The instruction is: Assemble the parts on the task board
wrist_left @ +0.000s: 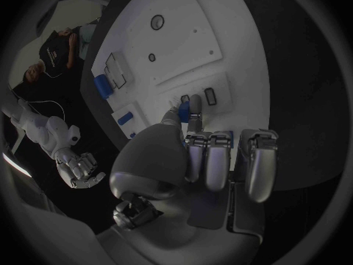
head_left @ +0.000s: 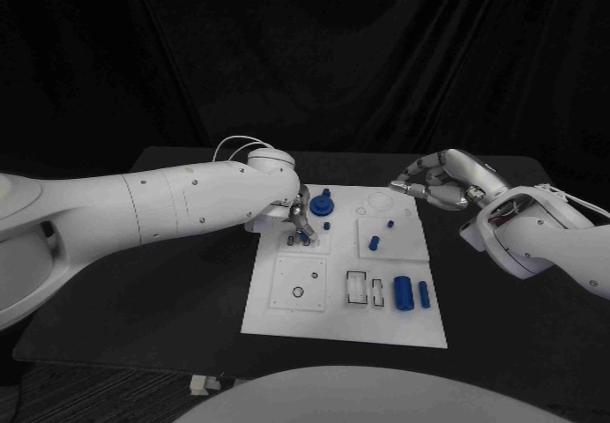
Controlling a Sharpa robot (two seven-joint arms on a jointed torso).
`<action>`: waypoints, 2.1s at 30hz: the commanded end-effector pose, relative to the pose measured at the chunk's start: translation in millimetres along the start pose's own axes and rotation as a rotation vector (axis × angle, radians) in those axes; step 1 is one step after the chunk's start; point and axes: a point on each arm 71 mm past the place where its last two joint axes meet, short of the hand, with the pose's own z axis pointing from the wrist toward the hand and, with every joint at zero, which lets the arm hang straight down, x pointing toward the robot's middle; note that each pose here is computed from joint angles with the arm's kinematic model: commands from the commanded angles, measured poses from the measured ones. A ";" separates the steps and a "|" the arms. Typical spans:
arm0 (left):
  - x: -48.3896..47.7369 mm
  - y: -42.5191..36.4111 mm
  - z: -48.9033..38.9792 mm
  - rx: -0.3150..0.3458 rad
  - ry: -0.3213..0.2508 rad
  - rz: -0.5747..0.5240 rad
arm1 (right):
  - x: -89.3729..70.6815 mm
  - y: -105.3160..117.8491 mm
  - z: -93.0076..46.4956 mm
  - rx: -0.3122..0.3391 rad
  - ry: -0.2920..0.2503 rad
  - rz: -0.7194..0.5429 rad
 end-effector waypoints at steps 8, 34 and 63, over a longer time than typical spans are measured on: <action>4.1 -1.1 -1.1 0.012 0.026 -0.019 | 2.3 -2.0 -1.6 0.017 0.013 -0.012; 5.3 0.9 2.5 0.001 0.027 -0.027 | 5.5 -2.9 -1.5 0.024 0.024 -0.011; 7.2 0.9 2.7 0.007 0.036 -0.023 | 5.5 -3.2 -2.1 0.027 0.027 -0.011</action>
